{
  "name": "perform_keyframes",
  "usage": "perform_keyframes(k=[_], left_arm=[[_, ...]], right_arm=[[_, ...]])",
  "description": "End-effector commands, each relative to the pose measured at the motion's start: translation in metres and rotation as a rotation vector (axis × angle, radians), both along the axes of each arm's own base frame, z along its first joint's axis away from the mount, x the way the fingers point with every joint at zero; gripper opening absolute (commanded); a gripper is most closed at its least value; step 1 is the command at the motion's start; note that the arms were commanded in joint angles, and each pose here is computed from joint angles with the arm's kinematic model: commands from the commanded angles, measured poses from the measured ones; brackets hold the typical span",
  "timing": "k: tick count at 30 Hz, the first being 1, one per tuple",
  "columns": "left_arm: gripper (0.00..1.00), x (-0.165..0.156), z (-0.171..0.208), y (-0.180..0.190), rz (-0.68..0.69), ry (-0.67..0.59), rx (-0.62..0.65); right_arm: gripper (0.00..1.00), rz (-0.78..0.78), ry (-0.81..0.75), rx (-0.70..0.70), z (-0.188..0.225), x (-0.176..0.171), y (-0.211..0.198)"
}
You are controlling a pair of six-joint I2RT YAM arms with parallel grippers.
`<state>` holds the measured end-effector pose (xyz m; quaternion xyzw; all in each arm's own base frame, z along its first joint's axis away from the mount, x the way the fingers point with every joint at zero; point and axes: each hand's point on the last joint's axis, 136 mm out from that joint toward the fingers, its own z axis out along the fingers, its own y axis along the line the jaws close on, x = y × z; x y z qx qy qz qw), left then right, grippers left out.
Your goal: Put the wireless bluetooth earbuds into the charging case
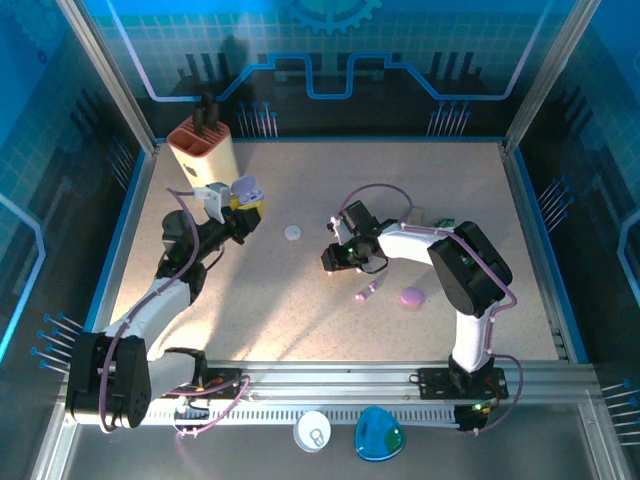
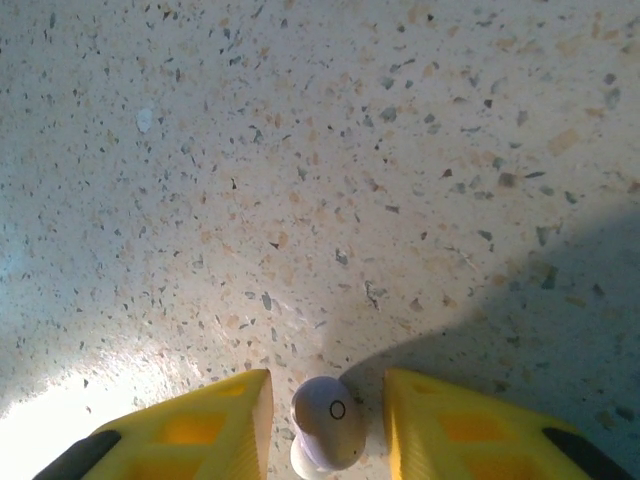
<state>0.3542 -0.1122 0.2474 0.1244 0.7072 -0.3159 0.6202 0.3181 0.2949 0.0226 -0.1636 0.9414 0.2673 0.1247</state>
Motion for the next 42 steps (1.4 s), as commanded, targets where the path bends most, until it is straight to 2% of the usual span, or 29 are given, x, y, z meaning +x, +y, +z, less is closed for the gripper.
perform_keyframes(k=[1, 10, 18, 23, 30, 34, 42], left_arm=[[0.35, 0.002, 0.022, -0.001, -0.019, -0.065, -0.012], [0.35, 0.002, 0.020, -0.001, -0.021, -0.067, -0.011], [0.35, 0.001, 0.016, -0.002, -0.023, -0.066, -0.005], [0.34, 0.002, 0.011, -0.005, -0.030, -0.070, 0.016], [0.33, -0.006, -0.004, -0.043, -0.100, -0.149, 0.164], [0.31, -0.009, -0.014, -0.067, -0.135, -0.210, 0.252], [0.31, -0.009, -0.022, -0.102, -0.185, -0.274, 0.277]], right_arm=[[0.33, -0.001, 0.048, 0.011, -0.001, -0.013, -0.002], [0.23, -0.014, 0.059, -0.007, -0.005, -0.017, -0.003], [0.18, -0.018, 0.036, -0.022, 0.002, -0.016, -0.005], [0.18, -0.037, -0.013, -0.028, 0.020, -0.013, -0.011], [0.19, -0.085, -0.129, -0.037, 0.066, -0.010, -0.028], [0.19, -0.106, -0.213, -0.012, 0.109, -0.011, -0.035], [0.19, -0.096, -0.360, 0.089, 0.193, -0.014, -0.030]])
